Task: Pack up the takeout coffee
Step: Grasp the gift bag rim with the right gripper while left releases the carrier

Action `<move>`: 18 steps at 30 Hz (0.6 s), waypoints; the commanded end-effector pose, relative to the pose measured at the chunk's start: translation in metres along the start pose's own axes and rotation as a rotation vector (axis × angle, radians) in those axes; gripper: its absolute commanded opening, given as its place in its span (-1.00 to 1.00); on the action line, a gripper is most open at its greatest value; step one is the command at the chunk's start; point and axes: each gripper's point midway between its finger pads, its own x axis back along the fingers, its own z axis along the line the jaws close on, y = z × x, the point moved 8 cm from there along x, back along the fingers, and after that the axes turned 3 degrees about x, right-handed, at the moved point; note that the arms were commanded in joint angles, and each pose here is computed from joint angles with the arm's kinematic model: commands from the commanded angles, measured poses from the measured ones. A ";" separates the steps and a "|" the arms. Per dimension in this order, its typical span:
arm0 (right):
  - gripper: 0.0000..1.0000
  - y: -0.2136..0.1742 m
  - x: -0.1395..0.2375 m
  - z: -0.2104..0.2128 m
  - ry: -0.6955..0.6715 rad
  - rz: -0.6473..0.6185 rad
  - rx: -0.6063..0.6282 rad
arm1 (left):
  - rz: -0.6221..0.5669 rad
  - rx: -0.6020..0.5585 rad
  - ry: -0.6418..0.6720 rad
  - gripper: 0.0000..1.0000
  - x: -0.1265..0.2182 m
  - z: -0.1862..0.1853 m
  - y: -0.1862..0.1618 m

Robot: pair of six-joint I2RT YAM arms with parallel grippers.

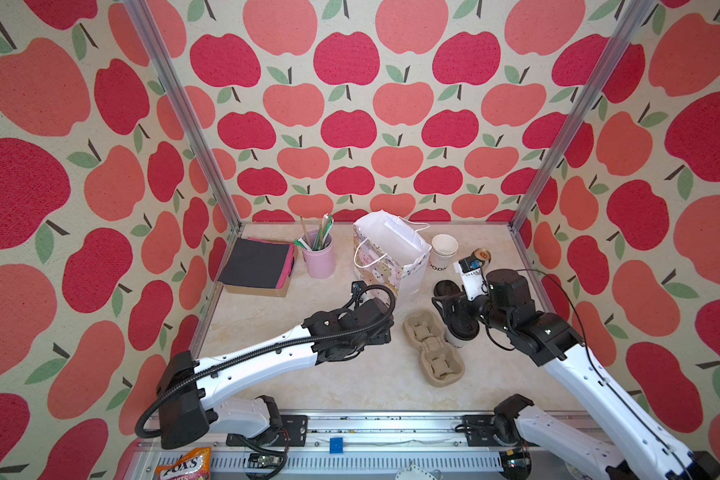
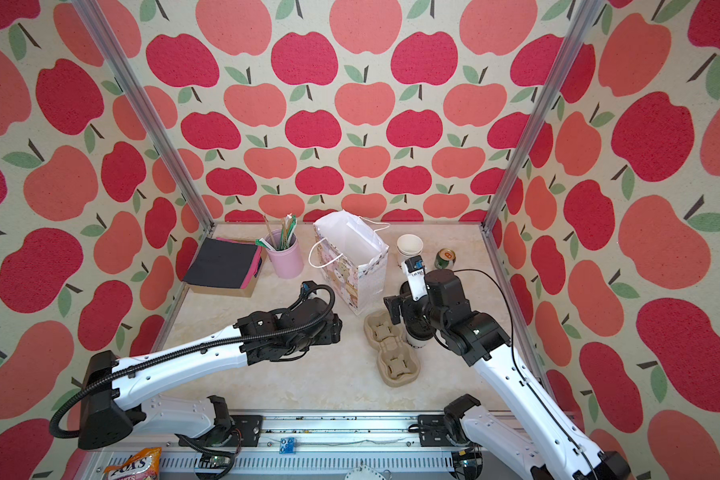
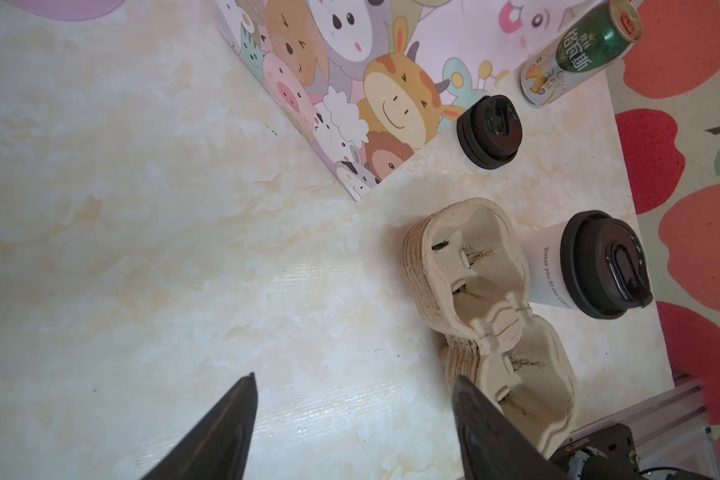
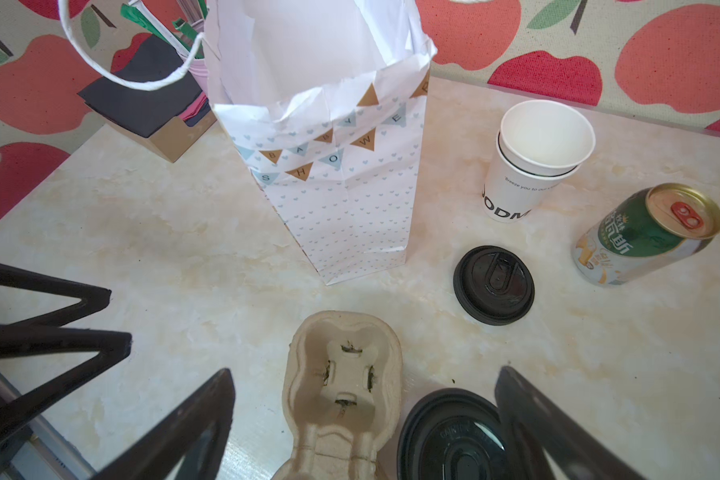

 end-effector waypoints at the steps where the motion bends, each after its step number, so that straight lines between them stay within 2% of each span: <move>1: 0.99 0.035 -0.002 -0.001 -0.004 -0.050 0.057 | -0.082 -0.073 -0.046 0.74 0.018 0.014 0.000; 4: 0.99 0.059 -0.013 -0.004 -0.031 -0.046 0.085 | -0.156 -0.094 -0.112 0.93 0.029 0.029 -0.004; 6: 0.99 0.074 -0.023 -0.006 -0.040 -0.039 0.098 | -0.232 -0.130 -0.147 0.98 0.034 0.036 -0.003; 9: 0.99 0.095 -0.039 -0.012 -0.050 -0.017 0.107 | -0.373 -0.116 -0.163 0.98 0.044 0.047 0.003; 12: 0.96 0.113 -0.055 -0.019 -0.065 0.022 0.121 | -0.468 -0.118 -0.243 0.98 0.055 0.053 0.004; 15: 0.92 0.129 -0.071 -0.023 -0.074 0.039 0.148 | -0.514 -0.110 -0.318 0.98 0.062 0.061 -0.001; 18: 0.84 0.138 -0.090 -0.028 -0.074 0.058 0.168 | -0.482 -0.150 -0.363 0.98 0.067 0.068 -0.011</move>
